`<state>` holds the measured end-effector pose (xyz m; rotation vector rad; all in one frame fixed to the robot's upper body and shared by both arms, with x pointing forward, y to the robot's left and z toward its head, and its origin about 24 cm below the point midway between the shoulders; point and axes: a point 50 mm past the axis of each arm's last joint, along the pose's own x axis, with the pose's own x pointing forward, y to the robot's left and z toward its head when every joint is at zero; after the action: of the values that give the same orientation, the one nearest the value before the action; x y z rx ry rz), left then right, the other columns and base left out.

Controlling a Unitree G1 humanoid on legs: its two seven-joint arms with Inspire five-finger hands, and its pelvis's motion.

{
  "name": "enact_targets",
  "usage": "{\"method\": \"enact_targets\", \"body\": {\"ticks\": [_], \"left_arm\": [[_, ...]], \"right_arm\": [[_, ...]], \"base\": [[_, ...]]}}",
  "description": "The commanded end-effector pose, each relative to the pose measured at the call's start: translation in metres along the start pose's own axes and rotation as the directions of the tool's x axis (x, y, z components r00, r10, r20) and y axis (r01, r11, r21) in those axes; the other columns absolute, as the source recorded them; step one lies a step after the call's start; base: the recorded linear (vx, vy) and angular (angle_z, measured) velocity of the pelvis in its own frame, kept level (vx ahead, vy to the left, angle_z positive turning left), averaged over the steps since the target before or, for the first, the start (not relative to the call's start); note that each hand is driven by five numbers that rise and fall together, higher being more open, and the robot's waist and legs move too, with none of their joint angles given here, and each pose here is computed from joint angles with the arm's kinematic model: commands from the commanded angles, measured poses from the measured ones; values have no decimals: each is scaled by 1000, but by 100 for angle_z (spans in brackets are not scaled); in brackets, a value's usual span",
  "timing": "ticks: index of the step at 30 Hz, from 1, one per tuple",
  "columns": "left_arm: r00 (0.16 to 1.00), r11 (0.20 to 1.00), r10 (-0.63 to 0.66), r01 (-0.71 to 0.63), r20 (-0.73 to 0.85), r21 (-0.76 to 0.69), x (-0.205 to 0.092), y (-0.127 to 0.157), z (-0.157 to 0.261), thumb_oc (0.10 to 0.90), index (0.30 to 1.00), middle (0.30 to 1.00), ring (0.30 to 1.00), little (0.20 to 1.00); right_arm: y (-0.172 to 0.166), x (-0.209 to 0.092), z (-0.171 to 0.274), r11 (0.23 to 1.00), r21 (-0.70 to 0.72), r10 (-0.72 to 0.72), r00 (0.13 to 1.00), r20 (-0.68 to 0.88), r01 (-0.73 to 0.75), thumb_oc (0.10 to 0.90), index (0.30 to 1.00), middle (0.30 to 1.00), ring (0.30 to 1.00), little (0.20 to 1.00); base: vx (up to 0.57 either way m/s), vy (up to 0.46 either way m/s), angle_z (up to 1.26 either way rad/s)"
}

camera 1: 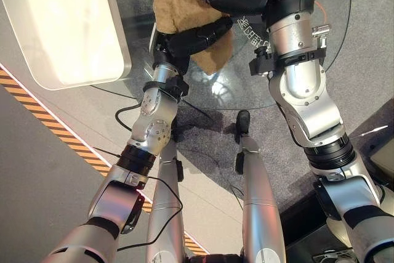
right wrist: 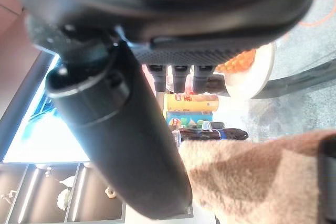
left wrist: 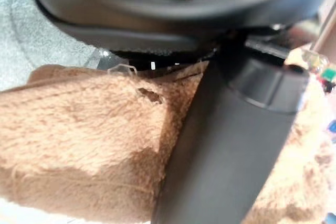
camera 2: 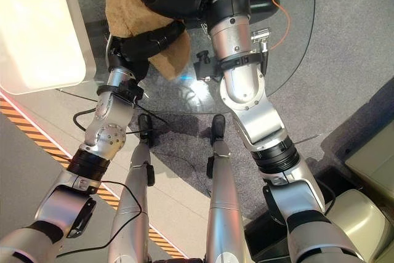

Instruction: Wipe the table with a cloth and put it in the basket.

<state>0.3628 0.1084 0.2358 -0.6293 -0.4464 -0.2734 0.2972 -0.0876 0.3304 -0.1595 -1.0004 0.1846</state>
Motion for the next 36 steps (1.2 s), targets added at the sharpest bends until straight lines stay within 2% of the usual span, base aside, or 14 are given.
{"method": "enact_targets", "body": {"ticks": [1, 11, 19, 30, 36], "left_arm": [[934, 969, -216, 240, 286, -51, 13, -49, 54, 100, 300, 300, 300, 200], [895, 962, -230, 269, 383, -51, 10, -46, 73, 100, 300, 300, 300, 200], [859, 970, -200, 242, 472, -28, 6, -38, 90, 100, 300, 300, 300, 200], [798, 970, -184, 240, 574, -23, 1, -26, 108, 100, 300, 300, 300, 200], [763, 977, -154, 212, 627, -18, -1, -15, 117, 100, 300, 300, 300, 200]], "right_arm": [[-4, 16, 90, 992, 119, -80, 894, 441, 30, 800, 900, 900, 900, 900], [-20, 14, 80, 982, 114, -184, 897, 402, 150, 800, 900, 900, 900, 900], [-34, 10, 63, 967, 83, -253, 905, 342, 239, 800, 900, 900, 900, 900], [-58, 4, 37, 938, 9, -338, 910, 241, 346, 800, 900, 900, 900, 900], [-75, 1, 19, 898, -74, -415, 891, 185, 434, 800, 900, 900, 900, 900]], "base": [[0, 0, 0], [0, 0, 0], [0, 0, 0], [-3, 0, -1], [0, 0, 0]]}}
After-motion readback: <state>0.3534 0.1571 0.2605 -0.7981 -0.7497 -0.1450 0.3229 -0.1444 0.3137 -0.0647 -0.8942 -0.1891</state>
